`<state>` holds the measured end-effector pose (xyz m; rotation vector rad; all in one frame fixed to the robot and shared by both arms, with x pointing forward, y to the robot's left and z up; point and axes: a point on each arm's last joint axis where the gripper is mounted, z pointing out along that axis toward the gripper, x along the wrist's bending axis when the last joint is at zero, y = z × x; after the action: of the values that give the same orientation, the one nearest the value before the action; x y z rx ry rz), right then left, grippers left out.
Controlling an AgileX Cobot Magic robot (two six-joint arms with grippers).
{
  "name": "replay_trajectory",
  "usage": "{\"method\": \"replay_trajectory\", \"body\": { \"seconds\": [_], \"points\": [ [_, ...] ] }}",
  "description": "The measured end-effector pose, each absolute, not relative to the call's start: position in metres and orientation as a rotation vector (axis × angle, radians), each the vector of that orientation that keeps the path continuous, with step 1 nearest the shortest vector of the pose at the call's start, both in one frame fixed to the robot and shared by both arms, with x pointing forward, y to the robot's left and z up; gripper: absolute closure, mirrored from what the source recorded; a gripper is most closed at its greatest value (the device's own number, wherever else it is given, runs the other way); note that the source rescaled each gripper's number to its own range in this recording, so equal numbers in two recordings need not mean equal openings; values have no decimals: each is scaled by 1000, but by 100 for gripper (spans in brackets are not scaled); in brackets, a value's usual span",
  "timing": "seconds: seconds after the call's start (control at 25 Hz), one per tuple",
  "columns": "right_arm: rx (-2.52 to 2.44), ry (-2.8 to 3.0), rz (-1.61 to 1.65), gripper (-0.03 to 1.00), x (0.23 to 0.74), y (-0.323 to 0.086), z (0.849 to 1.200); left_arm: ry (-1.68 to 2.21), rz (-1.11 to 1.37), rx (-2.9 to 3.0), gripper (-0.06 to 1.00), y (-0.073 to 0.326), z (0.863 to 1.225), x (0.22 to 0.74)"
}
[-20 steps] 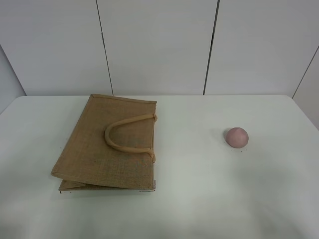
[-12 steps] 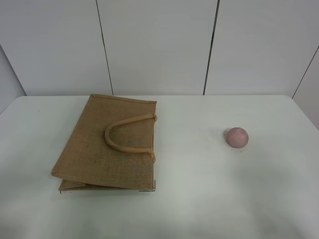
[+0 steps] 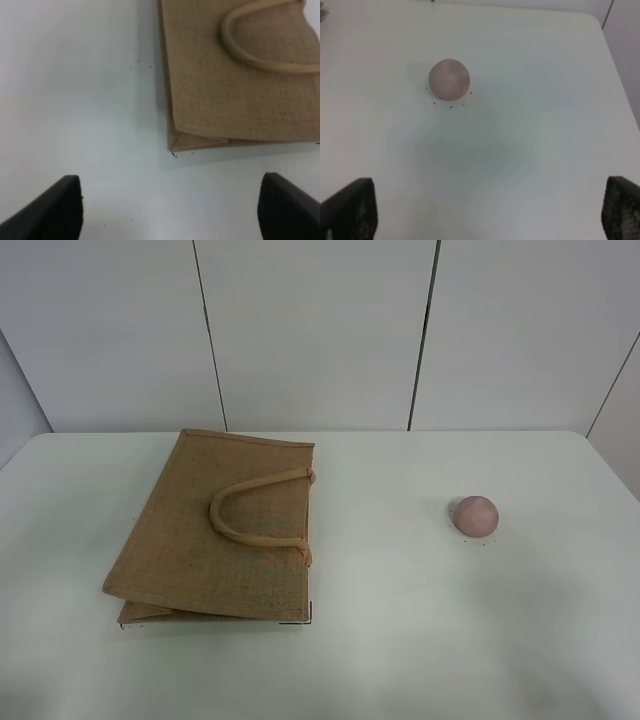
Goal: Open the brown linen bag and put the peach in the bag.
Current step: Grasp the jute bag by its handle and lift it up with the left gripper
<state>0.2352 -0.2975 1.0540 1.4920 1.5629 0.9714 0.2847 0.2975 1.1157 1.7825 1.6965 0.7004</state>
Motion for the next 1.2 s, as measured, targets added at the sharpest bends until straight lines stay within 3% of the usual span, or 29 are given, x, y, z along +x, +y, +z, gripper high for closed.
{"method": "replay_trajectory", "body": {
  "seconds": [0.28, 0.48, 0.8, 1.2],
  "points": [
    [1492, 1563, 971, -3, 235, -297, 1054, 1830, 503, 1942, -6, 292, 1147, 402],
    [1492, 1563, 971, -3, 235, -297, 1054, 1913, 380, 2030, -6, 289, 1134, 494],
    [1492, 1563, 971, -3, 235, -297, 1054, 1984, 140, 2110, -6, 271, 1069, 602],
    [1492, 1563, 971, -3, 235, -297, 1054, 1985, -63, 2220, -6, 209, 980, 643]
  ]
}}
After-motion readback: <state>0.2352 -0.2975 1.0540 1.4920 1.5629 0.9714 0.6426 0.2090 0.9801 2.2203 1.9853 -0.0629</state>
